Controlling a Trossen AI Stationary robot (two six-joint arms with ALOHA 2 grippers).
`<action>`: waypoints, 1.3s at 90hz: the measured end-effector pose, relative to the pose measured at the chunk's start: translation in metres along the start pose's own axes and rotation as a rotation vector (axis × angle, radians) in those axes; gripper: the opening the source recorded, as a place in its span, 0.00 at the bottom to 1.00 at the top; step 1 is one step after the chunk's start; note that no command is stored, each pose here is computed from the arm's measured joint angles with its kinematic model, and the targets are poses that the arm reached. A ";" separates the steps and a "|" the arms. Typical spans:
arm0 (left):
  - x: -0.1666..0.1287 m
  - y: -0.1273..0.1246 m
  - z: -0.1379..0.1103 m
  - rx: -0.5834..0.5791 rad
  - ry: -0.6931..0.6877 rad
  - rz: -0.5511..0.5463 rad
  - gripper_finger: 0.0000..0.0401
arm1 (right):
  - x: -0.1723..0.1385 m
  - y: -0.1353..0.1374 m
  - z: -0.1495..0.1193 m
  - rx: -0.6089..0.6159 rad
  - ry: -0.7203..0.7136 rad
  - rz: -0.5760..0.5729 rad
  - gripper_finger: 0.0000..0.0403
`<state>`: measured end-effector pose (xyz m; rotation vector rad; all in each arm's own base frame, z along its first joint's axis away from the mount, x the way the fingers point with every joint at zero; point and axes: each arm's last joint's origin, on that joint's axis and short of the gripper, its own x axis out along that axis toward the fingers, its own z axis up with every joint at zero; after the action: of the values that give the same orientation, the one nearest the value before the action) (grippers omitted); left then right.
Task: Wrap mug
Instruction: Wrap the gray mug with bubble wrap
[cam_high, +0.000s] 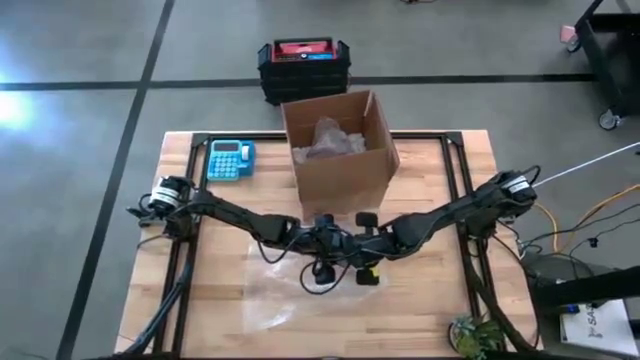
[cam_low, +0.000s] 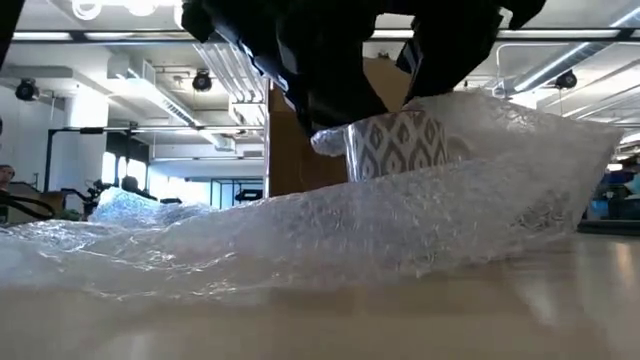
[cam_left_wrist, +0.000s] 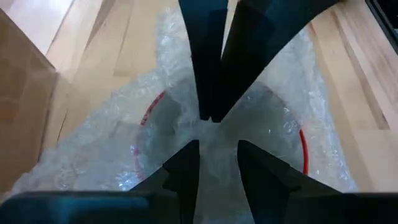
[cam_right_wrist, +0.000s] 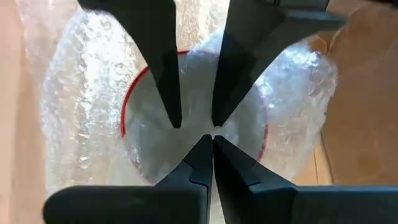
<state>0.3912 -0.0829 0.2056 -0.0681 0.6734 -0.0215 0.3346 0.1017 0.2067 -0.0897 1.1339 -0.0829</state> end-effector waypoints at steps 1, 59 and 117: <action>-0.001 0.000 0.000 0.000 0.000 -0.001 0.24 | 0.001 0.000 0.000 0.000 -0.001 0.000 0.00; -0.073 0.012 0.008 -0.087 0.157 0.240 0.24 | 0.007 0.002 -0.001 -0.030 -0.032 0.011 0.00; -0.033 0.010 -0.019 -0.152 -0.231 0.032 0.24 | 0.011 0.003 0.000 -0.055 -0.079 0.021 0.00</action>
<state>0.3539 -0.0729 0.2104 -0.2029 0.4447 0.0677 0.3387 0.1036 0.1966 -0.1284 1.0579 -0.0289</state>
